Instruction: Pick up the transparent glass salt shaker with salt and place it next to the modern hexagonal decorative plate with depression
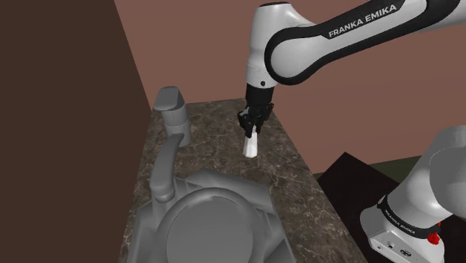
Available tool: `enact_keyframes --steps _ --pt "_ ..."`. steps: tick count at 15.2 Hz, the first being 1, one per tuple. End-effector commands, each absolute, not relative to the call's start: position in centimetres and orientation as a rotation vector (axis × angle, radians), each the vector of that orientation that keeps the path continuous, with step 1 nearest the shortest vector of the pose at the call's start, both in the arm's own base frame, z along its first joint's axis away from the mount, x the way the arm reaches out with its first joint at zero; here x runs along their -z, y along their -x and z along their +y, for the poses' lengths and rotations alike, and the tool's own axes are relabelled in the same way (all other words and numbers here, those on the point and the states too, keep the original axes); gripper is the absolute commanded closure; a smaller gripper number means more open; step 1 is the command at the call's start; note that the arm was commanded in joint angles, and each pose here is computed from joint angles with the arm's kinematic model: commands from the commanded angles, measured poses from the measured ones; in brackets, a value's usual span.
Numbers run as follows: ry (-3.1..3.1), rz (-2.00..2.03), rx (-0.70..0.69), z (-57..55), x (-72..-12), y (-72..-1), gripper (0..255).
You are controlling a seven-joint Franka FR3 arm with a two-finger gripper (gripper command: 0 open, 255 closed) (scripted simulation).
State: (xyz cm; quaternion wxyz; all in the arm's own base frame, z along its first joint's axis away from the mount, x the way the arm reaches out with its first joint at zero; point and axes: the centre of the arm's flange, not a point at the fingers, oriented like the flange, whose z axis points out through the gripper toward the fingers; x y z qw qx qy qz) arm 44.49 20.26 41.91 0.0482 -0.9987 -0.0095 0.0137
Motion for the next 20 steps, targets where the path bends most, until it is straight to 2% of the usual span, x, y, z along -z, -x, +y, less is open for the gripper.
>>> enact_keyframes --steps 1,7,15,16,20 --pt "3.045 -0.029 -0.041 20.2 -40.9 -44.4 255" --pt "3.045 -0.029 -0.041 20.2 -37.6 -44.4 255" --pt "3.045 -0.029 -0.041 20.2 -37.6 -44.4 255" --pt "3.045 -0.029 -0.041 20.2 -37.6 -44.4 0" --pt "3.045 -0.029 -0.041 20.2 -37.6 -44.5 0"
